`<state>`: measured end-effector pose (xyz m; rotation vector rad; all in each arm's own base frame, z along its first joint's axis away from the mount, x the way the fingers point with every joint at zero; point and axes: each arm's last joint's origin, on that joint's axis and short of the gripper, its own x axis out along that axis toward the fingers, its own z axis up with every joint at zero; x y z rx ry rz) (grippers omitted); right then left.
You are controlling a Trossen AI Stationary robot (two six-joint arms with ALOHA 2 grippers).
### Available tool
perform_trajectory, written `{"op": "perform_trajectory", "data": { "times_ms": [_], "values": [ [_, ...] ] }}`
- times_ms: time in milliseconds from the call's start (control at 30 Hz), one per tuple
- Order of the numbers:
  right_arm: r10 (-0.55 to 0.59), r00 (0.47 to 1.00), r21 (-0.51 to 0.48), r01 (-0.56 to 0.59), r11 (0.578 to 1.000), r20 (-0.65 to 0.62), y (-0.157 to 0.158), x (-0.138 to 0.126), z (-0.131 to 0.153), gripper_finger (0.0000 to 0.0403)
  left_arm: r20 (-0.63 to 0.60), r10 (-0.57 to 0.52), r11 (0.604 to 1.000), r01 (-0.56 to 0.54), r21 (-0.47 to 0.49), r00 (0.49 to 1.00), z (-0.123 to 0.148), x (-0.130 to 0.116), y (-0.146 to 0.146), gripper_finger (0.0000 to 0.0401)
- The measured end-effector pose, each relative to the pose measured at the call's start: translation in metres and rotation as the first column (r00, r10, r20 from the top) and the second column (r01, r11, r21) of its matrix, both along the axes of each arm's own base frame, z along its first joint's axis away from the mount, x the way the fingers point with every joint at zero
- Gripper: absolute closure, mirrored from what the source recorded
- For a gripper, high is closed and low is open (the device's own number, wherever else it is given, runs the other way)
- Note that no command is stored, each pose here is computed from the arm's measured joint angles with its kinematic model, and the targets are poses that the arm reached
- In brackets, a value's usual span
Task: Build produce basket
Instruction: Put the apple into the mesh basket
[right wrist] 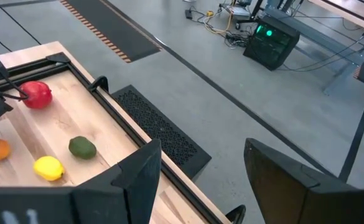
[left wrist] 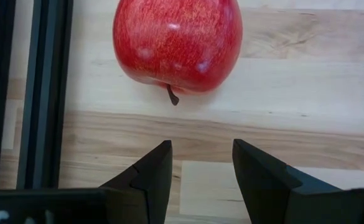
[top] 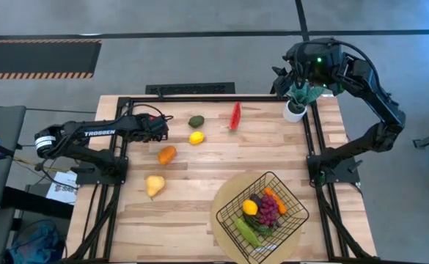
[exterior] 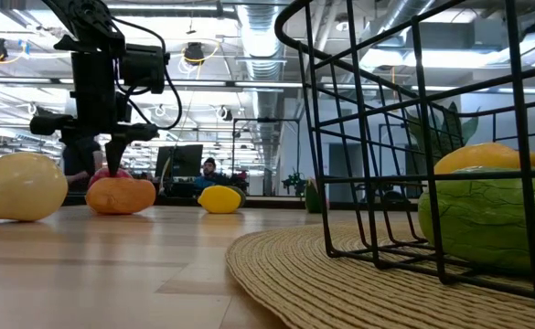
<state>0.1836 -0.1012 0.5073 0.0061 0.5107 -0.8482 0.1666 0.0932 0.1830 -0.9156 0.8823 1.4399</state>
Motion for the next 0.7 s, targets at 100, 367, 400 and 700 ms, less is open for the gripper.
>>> {"op": "perform_trajectory", "data": {
  "times_ms": [100,367,400,700],
  "values": [
    [0.002,1.000,-0.004,-0.002,1.000,-0.005,0.000,0.000,0.000,0.0155,0.001,0.000,1.000,0.000,-0.001,1.000,0.000,0.000,0.000,0.0246],
    [0.007,0.999,-0.032,-0.008,0.999,-0.043,-0.003,-0.002,0.000,0.0155,0.007,-0.002,1.000,0.002,-0.013,1.000,0.000,0.000,0.000,0.0246],
    [0.000,0.999,-0.033,-0.002,0.999,-0.044,-0.004,-0.003,0.000,0.0155,0.006,-0.003,1.000,0.003,-0.013,1.000,0.000,0.000,0.000,0.0246],
    [-0.091,0.995,-0.032,0.090,0.995,-0.045,-0.020,-0.013,0.000,0.0155,-0.011,-0.012,1.000,0.012,0.009,1.000,0.000,0.000,0.000,0.0246]
  ]
}}
